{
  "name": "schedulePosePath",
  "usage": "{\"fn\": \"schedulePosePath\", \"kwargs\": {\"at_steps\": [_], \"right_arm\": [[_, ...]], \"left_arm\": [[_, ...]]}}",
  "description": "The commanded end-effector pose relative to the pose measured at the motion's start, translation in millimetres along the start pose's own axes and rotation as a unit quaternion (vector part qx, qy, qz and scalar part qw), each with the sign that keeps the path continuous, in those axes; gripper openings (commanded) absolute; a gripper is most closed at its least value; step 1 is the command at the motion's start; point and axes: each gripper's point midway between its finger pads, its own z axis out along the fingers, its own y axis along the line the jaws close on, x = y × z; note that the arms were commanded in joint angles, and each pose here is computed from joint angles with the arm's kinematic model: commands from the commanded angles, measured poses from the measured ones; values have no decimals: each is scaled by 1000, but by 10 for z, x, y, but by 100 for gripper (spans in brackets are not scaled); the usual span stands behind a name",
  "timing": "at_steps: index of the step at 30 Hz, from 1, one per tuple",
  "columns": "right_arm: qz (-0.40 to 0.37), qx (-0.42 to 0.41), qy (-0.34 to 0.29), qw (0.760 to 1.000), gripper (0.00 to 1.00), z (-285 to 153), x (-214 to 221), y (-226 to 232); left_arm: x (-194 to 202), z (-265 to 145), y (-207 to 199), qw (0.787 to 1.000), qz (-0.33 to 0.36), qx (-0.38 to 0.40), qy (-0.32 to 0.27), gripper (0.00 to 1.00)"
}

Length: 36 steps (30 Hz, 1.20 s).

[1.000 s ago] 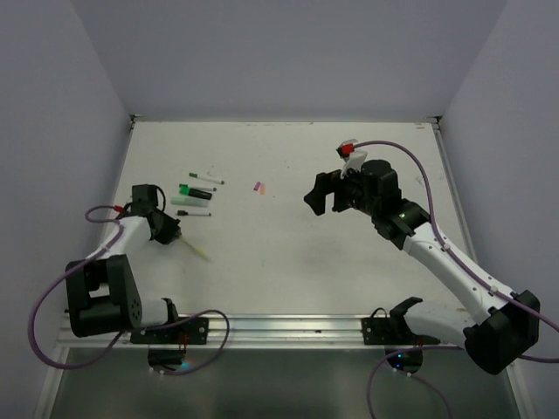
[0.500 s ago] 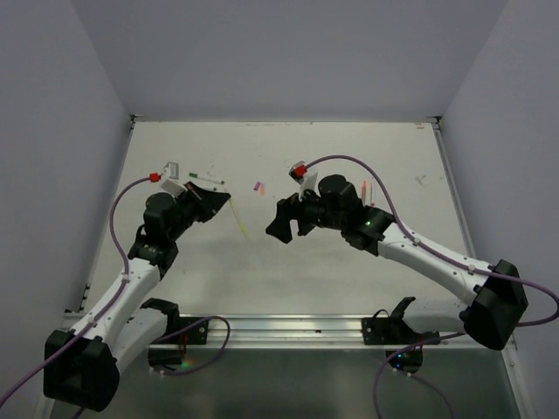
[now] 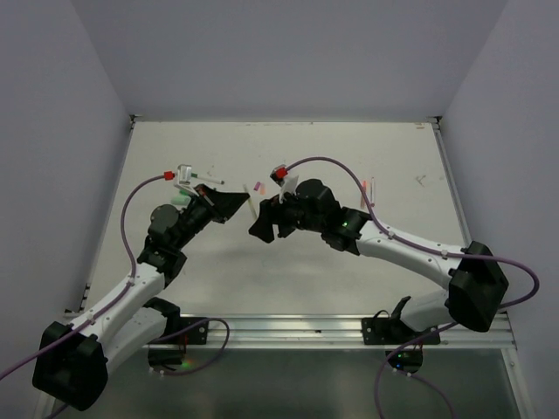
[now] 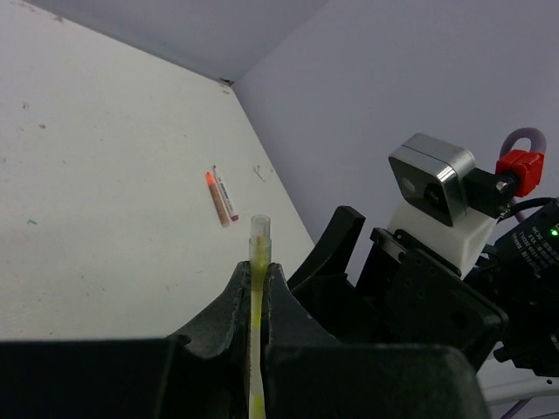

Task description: Open the pen caps

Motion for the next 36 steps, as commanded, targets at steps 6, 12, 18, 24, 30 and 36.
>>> {"fn": "schedulePosePath", "kwargs": {"at_steps": [6,12,18,24,30,36], "right_arm": [[0,-20,-56,998,48,104,-394,174],[-15,-4,-56,998,0,35,-383,110],[-47,10,-36,998,0,-74,-287,45],[-62,2,-20,998,0,-105,-205,56],[-69,-2,-19,997,0,-108,-198,61],[-71,-10,-15,997,0,-96,-187,88]], "left_arm": [[-78,-13,-268,998,13,60,-23,0],[-50,19,-243,999,23,49,-7,15],[-102,72,-254,998,57,29,12,44],[-104,140,-284,997,62,30,29,45],[-14,192,-274,996,54,37,56,45],[5,205,-254,996,50,36,59,41]]}}
